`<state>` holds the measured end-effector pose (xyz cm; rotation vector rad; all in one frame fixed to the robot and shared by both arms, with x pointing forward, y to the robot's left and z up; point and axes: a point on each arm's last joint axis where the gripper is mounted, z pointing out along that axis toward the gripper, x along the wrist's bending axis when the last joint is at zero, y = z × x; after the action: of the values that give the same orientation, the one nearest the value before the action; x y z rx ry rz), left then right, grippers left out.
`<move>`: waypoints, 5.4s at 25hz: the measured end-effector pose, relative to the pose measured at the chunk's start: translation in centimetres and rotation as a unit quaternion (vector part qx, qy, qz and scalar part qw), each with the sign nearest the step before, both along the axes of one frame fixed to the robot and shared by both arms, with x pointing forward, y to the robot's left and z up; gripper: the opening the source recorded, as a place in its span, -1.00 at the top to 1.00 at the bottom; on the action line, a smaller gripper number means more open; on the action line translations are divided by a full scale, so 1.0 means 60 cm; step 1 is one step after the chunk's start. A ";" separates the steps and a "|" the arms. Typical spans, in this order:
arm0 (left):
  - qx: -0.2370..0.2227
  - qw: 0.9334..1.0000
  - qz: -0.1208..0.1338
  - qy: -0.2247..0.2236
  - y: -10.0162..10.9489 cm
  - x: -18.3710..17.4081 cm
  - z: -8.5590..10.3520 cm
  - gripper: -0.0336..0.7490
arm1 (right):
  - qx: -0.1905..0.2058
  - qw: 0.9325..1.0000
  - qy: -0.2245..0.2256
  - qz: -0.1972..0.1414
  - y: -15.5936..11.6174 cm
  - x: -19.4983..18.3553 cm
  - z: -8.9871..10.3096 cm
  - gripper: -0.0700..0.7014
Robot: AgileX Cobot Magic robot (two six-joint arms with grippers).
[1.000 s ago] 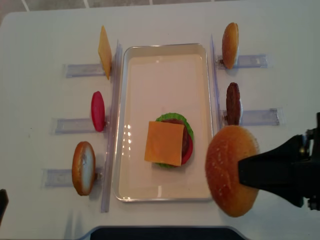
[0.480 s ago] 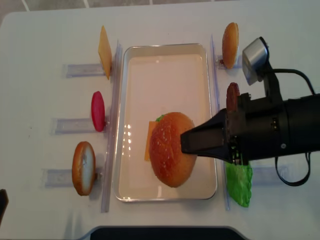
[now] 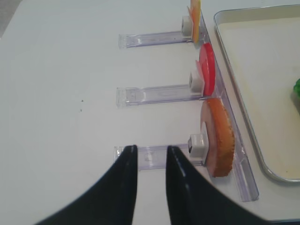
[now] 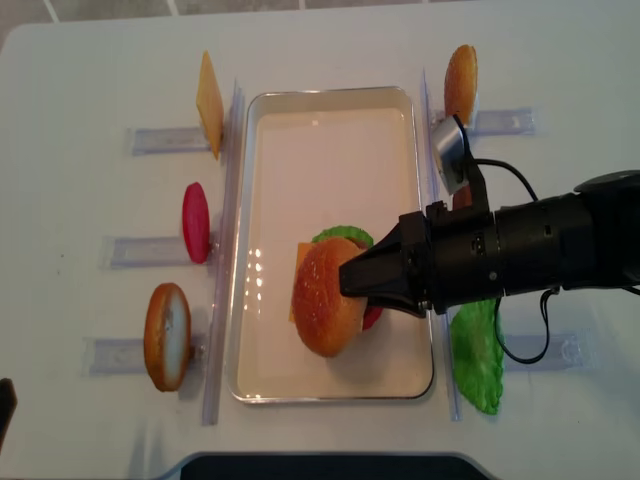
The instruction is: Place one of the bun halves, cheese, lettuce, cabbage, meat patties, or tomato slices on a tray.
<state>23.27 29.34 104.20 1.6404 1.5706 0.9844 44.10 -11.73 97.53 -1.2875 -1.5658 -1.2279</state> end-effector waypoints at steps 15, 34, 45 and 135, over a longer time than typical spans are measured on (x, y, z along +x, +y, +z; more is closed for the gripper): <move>0.000 1.000 0.000 0.000 0.000 0.000 0.000 0.51 | -0.042 0.999 -0.017 -0.030 0.004 0.029 -0.018 0.23; 0.000 1.000 0.000 0.000 0.000 0.000 0.000 0.51 | -0.067 0.997 -0.015 -0.044 0.003 0.037 -0.037 0.23; 0.000 1.000 0.000 0.000 0.000 0.000 0.000 0.51 | -0.070 0.996 -0.016 -0.048 0.003 0.038 -0.038 0.23; 0.000 1.000 0.000 0.000 0.000 0.000 0.000 0.51 | -0.541 0.770 -0.196 -0.275 -0.302 -0.192 0.170 0.04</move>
<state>23.27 29.34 104.20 1.6404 1.5706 0.9844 32.57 -29.85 107.73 -2.4749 -2.4782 -0.8937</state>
